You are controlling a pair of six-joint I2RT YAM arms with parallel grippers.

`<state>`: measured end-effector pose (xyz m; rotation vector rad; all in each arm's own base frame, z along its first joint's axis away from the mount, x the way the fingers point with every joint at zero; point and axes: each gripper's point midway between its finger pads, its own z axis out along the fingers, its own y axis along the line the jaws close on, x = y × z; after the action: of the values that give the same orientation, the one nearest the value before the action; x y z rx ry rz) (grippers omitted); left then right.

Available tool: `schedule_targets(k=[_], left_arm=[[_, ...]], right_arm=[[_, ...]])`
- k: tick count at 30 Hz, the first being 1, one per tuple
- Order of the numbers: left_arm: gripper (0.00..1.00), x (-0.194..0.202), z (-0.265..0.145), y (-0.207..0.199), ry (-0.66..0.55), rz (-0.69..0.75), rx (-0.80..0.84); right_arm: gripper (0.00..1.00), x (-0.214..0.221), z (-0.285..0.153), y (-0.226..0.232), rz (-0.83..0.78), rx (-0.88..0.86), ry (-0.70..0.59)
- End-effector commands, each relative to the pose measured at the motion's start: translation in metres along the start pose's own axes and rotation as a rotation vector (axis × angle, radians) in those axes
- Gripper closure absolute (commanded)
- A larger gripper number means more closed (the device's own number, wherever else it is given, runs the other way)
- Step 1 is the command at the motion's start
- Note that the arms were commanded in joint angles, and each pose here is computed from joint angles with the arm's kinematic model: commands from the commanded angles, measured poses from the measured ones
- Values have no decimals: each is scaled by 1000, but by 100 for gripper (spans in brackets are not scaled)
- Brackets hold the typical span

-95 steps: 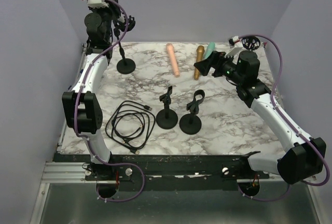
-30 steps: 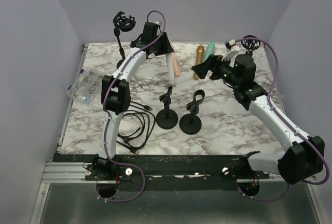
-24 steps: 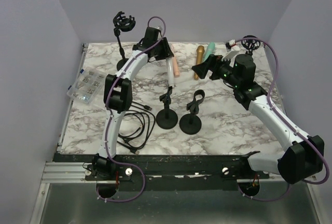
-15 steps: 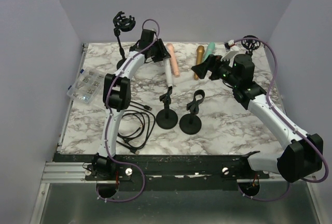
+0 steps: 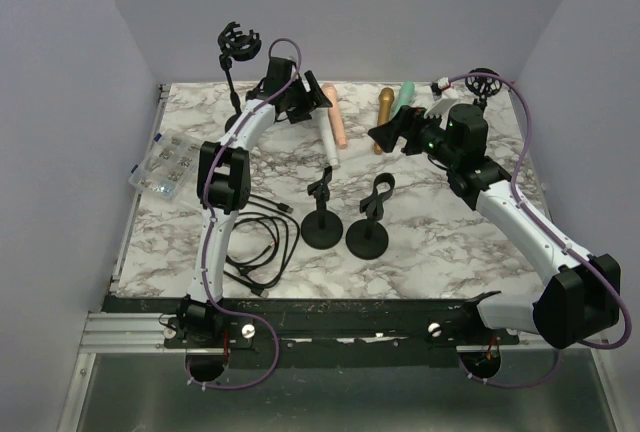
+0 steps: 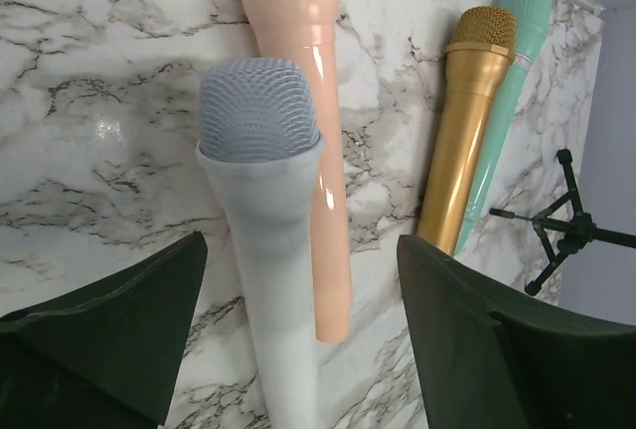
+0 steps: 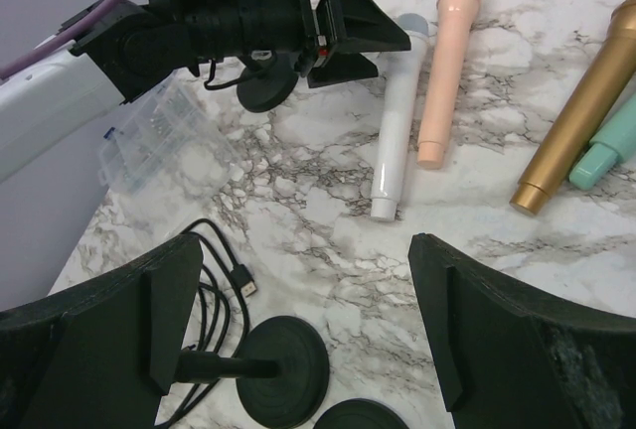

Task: Remove the microphone from the stand

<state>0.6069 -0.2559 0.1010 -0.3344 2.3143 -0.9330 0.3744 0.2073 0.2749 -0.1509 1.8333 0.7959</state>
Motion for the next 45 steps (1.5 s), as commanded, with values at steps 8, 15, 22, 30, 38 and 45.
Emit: schedule_targets(k=[8,15,22,30,38,45], left_arm=[[19,-4,-22,-26,13,71,81],[19,-10,-74,-57,-1,216,94],[18,-13,-135,-95,-36,389,147],[17,-27,-208,-133,-195,444,253],[19,-65,-272,-132,-320,439,247],[24,-108,-316,-100,-461,370,220]], right_arm=[[7,1,6,2,-15,-15,-2],[6,4,8,0,-10,-14,2],[7,12,16,-5,-3,-2,31],[7,18,21,-9,7,5,55],[7,20,22,-13,3,23,64],[7,24,25,-14,7,21,73]])
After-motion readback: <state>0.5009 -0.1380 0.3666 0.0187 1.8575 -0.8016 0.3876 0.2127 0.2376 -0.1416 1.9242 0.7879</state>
